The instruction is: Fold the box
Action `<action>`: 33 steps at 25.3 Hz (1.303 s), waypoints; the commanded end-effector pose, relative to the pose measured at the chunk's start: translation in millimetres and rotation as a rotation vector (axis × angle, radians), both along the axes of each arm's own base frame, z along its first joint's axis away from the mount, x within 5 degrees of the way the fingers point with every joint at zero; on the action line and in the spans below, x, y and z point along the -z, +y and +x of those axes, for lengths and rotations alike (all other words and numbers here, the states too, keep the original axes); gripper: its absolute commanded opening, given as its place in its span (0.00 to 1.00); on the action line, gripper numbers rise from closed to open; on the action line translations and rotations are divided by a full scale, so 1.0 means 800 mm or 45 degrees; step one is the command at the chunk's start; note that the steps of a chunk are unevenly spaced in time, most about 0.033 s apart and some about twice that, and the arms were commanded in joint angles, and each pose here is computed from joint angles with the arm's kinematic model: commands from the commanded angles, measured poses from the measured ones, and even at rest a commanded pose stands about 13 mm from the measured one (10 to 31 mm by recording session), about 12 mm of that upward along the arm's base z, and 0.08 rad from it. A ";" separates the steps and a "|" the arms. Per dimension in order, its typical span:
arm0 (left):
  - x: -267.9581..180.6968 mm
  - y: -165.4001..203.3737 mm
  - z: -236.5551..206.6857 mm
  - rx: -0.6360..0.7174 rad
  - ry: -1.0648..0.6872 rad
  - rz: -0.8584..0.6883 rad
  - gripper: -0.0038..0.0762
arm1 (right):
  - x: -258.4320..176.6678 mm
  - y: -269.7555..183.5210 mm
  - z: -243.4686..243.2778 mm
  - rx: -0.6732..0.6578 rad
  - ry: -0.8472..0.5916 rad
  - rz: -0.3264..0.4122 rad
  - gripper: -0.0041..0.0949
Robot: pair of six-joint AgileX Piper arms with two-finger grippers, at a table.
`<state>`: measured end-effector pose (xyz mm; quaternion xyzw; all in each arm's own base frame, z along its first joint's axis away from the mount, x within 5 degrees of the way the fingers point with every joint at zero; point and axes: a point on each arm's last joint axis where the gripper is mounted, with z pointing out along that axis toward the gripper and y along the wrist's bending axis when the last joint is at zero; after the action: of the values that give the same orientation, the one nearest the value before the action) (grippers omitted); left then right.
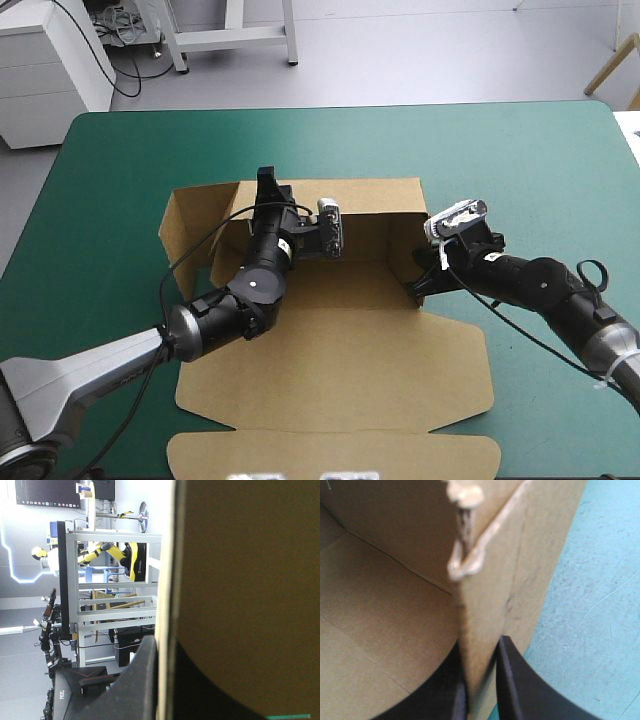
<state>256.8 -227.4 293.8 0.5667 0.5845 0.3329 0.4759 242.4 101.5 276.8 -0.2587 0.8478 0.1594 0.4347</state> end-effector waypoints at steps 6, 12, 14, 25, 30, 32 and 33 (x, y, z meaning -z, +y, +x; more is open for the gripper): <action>-0.025 -0.013 -0.013 0.113 -0.073 -0.055 0.19 | -0.023 0.003 -0.002 0.014 -0.067 0.066 0.03; -0.036 -0.029 -0.031 0.180 -0.158 -0.063 0.61 | -0.027 -0.003 0.004 0.109 -0.115 0.078 0.03; -0.041 -0.032 -0.035 0.176 -0.208 -0.085 0.72 | -0.029 -0.005 0.007 0.158 -0.142 0.090 0.03; -0.070 -0.042 -0.074 0.218 -0.296 -0.169 0.79 | -0.040 -0.017 0.019 0.340 -0.263 0.133 0.03; -0.081 -0.056 -0.116 0.323 -0.187 -0.183 0.78 | -0.041 -0.019 0.020 0.359 -0.276 0.136 0.03; -0.092 -0.060 -0.124 0.322 -0.020 -0.179 0.73 | -0.040 -0.019 0.019 0.357 -0.267 0.141 0.03; -0.098 -0.062 -0.126 0.327 0.059 -0.194 0.69 | -0.040 -0.019 0.019 0.355 -0.265 0.141 0.03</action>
<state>162.6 -283.6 339.0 0.6116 0.5234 0.2378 0.5436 256.9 90.8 287.4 -0.1583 0.8367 0.1162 0.5113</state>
